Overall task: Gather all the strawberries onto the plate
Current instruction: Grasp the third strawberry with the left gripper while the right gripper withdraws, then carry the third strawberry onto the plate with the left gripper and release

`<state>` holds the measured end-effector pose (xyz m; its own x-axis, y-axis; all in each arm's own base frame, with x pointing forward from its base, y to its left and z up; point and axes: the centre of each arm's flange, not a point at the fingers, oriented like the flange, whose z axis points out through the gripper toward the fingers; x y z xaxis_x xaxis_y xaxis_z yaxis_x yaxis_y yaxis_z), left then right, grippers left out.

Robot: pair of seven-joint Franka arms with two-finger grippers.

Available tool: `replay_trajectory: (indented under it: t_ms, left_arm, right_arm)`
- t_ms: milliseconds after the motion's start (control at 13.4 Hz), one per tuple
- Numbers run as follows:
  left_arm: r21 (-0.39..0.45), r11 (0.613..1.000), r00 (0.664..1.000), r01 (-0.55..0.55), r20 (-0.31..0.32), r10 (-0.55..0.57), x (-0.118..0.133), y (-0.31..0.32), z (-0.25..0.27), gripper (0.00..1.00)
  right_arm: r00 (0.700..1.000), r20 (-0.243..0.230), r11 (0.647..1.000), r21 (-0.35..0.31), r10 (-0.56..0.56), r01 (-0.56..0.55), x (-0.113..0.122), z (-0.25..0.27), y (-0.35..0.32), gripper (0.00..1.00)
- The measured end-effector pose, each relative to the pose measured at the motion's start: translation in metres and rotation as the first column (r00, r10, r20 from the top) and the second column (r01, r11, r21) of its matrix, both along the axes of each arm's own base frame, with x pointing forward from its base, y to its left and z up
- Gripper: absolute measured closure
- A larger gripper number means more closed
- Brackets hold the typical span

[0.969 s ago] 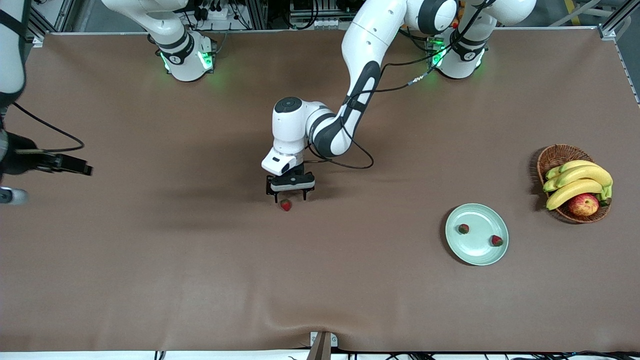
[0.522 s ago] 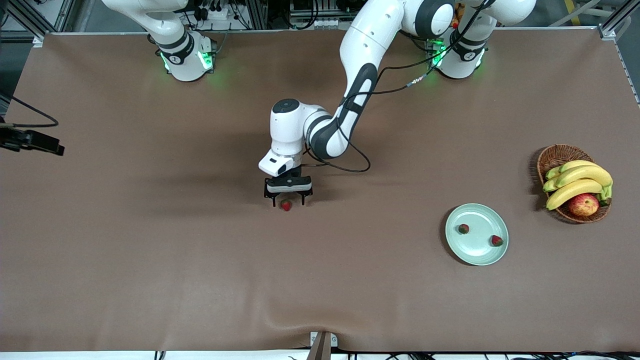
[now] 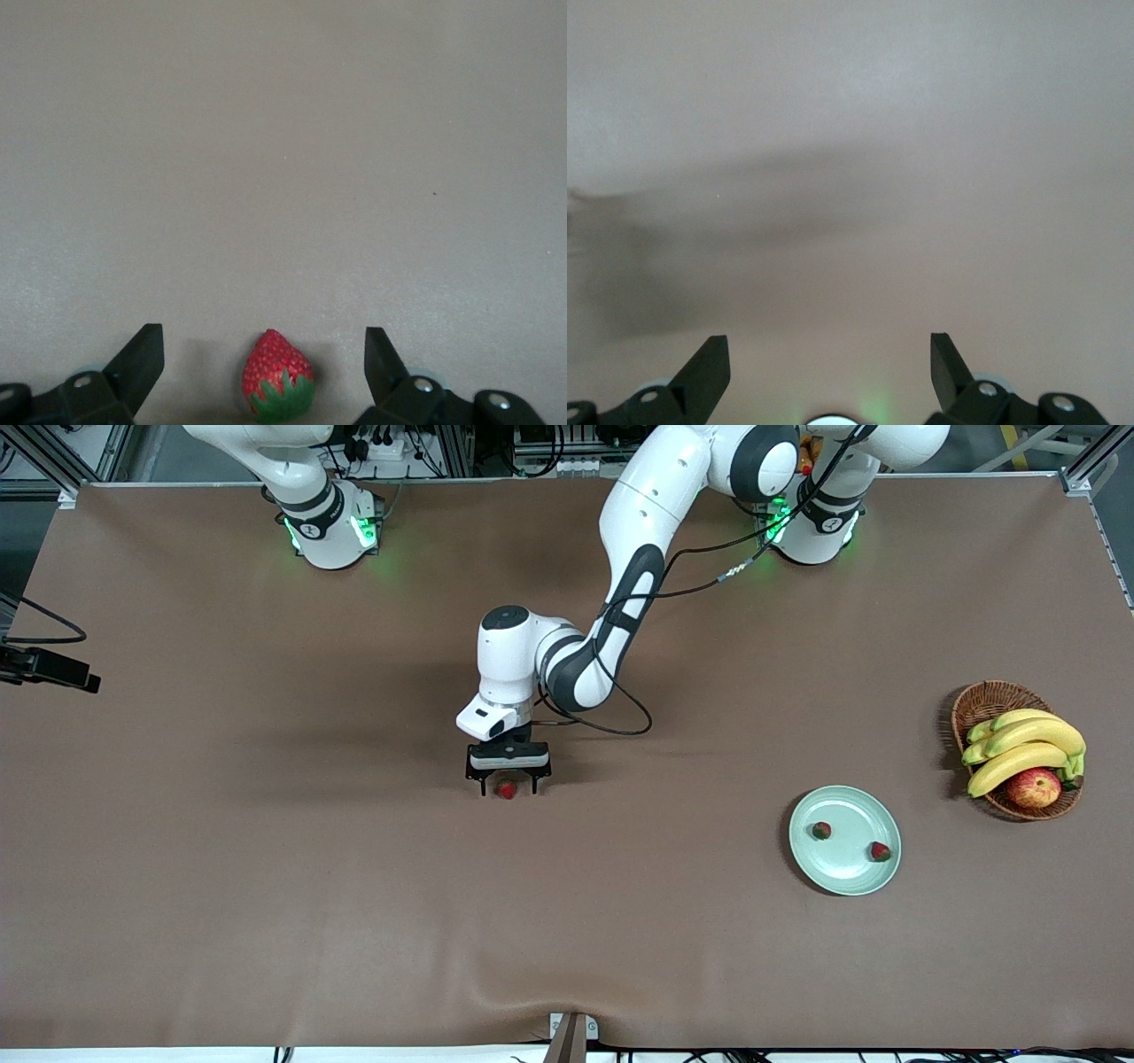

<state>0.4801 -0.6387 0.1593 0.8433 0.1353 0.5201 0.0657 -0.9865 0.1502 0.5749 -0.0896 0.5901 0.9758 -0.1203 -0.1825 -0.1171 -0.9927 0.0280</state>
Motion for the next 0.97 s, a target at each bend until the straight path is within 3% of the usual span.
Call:
replay_trajectory:
  t_ms: [75,149,447,596,969]
  left_arm:
    - [-0.002,1.000,1.000,0.003,0.000,-0.003,-0.002,-0.002,-0.001,0.07]
    - [-0.005,1.000,1.000,0.002,0.000,-0.002,-0.005,-0.003,-0.001,0.07]
    - [-0.026,0.999,1.000,-0.030,-0.005,0.029,-0.007,-0.005,-0.002,0.51]
    - [-0.028,0.999,0.999,-0.032,-0.004,0.032,-0.006,-0.005,-0.002,0.68]
    - [-0.083,0.992,0.995,-0.099,-0.004,0.099,-0.004,-0.007,0.006,0.68]
  right_arm:
    - [1.000,-0.014,1.000,0.004,-0.003,0.003,-0.002,-0.002,-0.002,0.00]
    - [1.000,-0.025,1.000,0.006,-0.006,0.006,-0.003,-0.005,-0.003,0.00]
    - [0.998,-0.065,1.000,0.016,0.014,-0.013,-0.005,-0.015,0.008,0.00]
    - [0.997,-0.071,0.999,0.019,0.033,-0.032,-0.004,-0.018,0.020,0.00]
    - [0.997,-0.070,0.999,0.021,0.045,-0.044,-0.001,-0.025,0.032,0.00]
